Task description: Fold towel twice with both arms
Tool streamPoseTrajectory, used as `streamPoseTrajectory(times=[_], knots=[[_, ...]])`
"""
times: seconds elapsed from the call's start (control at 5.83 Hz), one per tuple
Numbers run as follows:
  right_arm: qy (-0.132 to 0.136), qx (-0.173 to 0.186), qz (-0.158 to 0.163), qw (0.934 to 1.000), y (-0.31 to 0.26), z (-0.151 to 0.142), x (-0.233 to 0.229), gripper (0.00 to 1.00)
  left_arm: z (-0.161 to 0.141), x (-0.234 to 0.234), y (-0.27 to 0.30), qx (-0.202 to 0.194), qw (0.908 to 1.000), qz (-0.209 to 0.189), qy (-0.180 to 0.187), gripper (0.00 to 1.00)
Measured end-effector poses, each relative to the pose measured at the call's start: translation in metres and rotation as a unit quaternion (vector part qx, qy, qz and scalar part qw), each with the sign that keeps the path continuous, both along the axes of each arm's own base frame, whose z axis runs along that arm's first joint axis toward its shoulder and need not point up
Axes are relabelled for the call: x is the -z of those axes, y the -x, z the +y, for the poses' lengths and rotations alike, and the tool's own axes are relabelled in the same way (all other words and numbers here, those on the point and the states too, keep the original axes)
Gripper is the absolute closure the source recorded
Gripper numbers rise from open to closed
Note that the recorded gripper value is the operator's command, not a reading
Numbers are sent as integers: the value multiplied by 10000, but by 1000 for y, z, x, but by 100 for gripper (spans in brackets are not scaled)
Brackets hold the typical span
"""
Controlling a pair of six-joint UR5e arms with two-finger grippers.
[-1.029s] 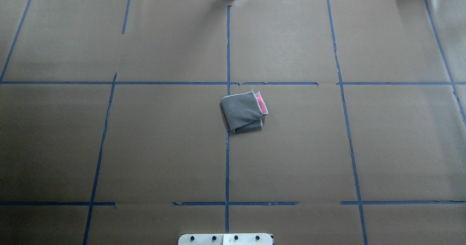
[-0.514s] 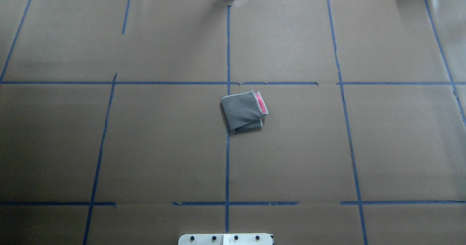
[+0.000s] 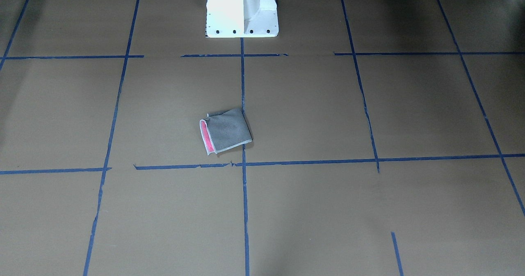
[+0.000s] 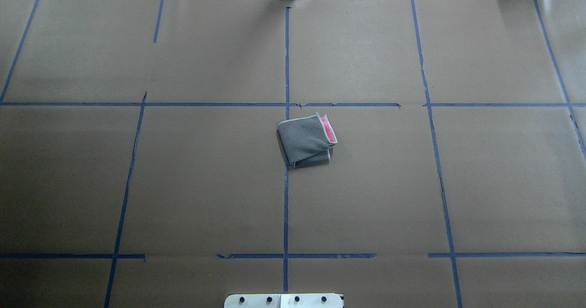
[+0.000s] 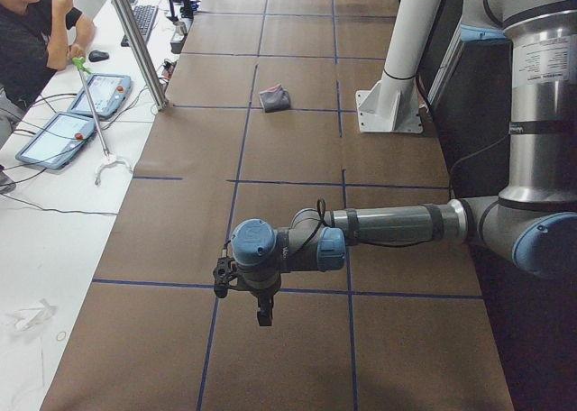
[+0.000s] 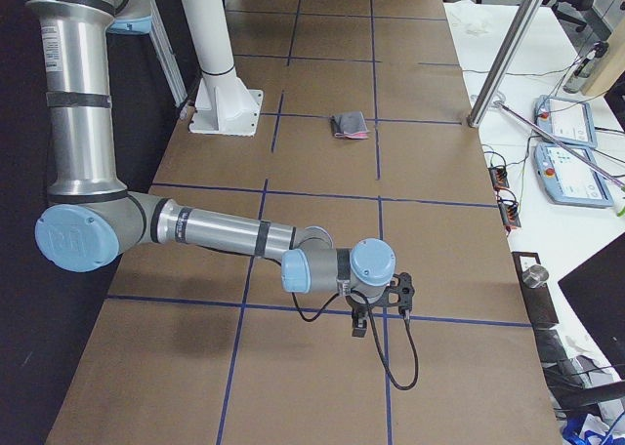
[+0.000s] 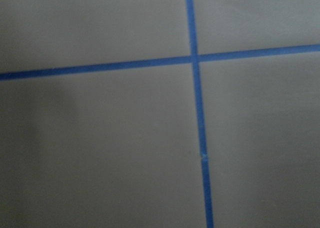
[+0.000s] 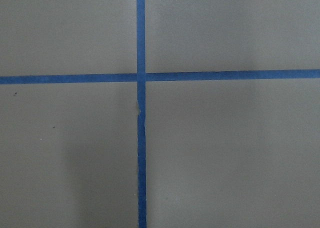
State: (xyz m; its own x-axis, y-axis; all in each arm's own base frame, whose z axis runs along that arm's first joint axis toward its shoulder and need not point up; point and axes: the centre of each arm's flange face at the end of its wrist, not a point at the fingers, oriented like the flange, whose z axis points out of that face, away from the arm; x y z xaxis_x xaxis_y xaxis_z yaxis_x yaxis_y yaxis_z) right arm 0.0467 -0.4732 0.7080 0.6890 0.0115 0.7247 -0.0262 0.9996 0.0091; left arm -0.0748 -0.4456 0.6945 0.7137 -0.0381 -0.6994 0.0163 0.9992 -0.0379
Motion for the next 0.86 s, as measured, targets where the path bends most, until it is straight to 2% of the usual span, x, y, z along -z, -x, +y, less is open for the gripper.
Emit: streamPoseTrajectory(times=[0.34,0.86], knots=[[-319,155,252,9991,15,-9,31,0,-7,10,0,32,10000,-3,-65,0],[32,146,363,9992,21,-6,42,0,-10,13,-1,43,9999,1,-94,0]])
